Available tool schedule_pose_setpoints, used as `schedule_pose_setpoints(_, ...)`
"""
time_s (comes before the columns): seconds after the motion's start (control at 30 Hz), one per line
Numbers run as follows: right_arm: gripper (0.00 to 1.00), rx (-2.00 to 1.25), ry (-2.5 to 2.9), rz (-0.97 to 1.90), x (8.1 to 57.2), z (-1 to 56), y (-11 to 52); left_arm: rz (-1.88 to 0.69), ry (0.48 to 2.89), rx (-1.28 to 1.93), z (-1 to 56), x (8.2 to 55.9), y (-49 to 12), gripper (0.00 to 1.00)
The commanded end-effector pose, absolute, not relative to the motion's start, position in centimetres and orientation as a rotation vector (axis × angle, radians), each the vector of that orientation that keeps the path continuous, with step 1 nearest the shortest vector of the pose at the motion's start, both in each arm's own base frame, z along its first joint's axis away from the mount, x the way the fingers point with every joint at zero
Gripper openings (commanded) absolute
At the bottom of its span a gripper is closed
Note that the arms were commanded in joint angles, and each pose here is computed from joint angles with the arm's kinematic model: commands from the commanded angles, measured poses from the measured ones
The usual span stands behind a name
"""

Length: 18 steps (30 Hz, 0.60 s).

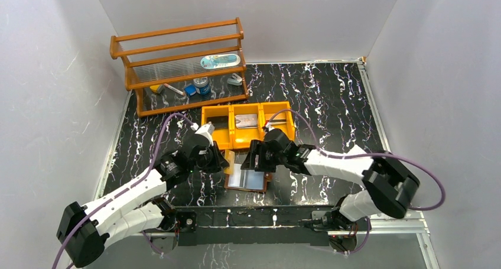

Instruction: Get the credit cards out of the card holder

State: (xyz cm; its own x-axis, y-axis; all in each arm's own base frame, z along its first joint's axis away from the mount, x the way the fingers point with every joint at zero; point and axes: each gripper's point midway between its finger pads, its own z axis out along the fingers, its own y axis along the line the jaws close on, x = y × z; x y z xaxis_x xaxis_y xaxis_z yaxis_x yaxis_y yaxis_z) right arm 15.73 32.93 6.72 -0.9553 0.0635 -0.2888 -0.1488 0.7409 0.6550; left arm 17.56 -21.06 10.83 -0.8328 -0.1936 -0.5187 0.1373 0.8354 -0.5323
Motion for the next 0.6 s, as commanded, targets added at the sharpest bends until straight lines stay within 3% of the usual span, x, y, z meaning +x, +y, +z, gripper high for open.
schedule_pose_setpoints(0.0,0.77,-0.123,2.351,1.038,19.0,12.9,32.7,-0.882,2.331,0.044,14.7,19.0,-23.0,0.0)
schedule_pose_setpoints(0.13,0.95,-0.091,2.164,1.04,19.8,15.8,30.2,-1.012,2.269,0.01,16.8,19.8,-23.0,0.0)
schedule_pose_setpoints(0.23,0.98,-0.053,2.105,1.03,20.1,17.7,28.4,-1.2,2.163,0.014,18.8,19.5,-23.6,0.0)
schedule_pose_setpoints(0.37,0.93,-0.121,2.066,1.185,19.6,19.8,28.5,-1.432,2.045,0.026,20.8,18.3,-24.8,0.0)
schedule_pose_setpoints(0.57,0.75,-0.221,2.001,1.498,17.1,22.1,30.7,-1.637,1.971,0.058,22.3,16.5,-25.8,0.0)
